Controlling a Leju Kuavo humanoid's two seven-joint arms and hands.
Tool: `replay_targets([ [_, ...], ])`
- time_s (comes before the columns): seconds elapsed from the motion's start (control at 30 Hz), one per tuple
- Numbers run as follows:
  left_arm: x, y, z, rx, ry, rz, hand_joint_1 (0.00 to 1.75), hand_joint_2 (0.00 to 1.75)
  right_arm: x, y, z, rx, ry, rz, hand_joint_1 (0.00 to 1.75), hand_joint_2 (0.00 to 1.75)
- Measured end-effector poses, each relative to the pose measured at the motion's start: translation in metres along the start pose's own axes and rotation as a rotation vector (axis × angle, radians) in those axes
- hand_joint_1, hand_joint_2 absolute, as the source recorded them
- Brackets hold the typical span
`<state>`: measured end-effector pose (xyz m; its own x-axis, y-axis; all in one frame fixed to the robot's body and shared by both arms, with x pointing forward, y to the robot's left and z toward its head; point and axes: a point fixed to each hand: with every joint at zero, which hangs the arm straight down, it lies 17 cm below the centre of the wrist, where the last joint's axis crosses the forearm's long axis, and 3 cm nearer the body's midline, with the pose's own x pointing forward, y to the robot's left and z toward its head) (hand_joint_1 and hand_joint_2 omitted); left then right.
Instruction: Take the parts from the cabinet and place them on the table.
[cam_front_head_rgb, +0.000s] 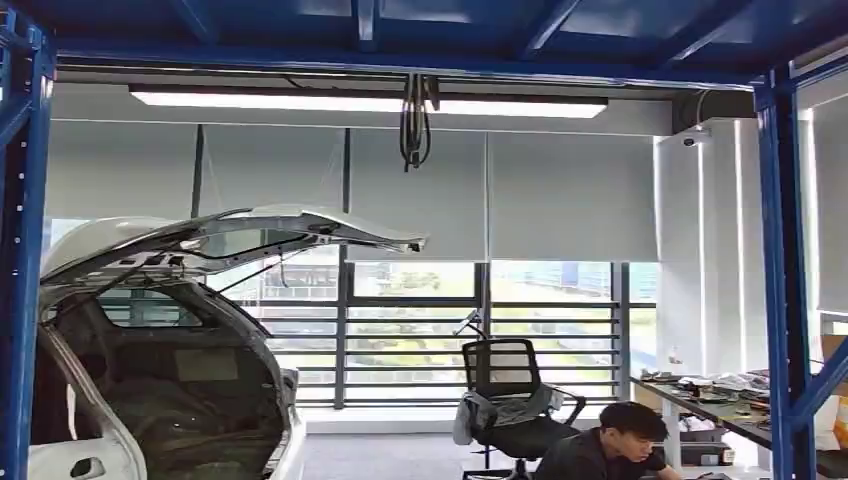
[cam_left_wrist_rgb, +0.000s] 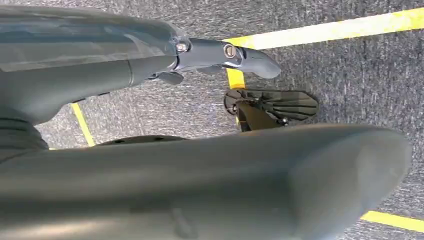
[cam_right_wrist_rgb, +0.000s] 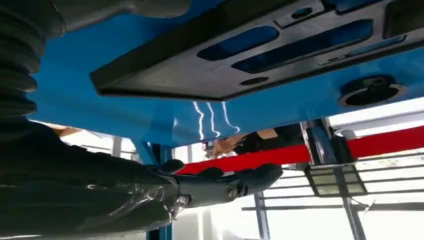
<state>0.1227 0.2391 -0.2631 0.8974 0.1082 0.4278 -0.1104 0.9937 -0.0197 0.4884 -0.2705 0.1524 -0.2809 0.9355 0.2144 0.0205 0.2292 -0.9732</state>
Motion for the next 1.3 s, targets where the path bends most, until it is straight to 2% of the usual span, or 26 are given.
replay_targets([
  [0.47, 0.0, -0.001, 0.0, -0.007, -0.001, -0.01, 0.0, 0.0, -0.017, 0.004, -0.016, 0.038, 0.026, 0.065, 0.0, 1.75],
  [0.87, 0.001, -0.002, 0.0, -0.011, -0.002, -0.025, 0.0, 0.0, -0.027, 0.022, -0.023, 0.118, 0.034, 0.018, 0.0, 1.75],
  [1.3, 0.001, -0.003, 0.0, -0.013, -0.003, -0.029, 0.0, 0.0, -0.031, 0.032, -0.034, 0.162, 0.035, 0.035, 0.0, 1.75],
])
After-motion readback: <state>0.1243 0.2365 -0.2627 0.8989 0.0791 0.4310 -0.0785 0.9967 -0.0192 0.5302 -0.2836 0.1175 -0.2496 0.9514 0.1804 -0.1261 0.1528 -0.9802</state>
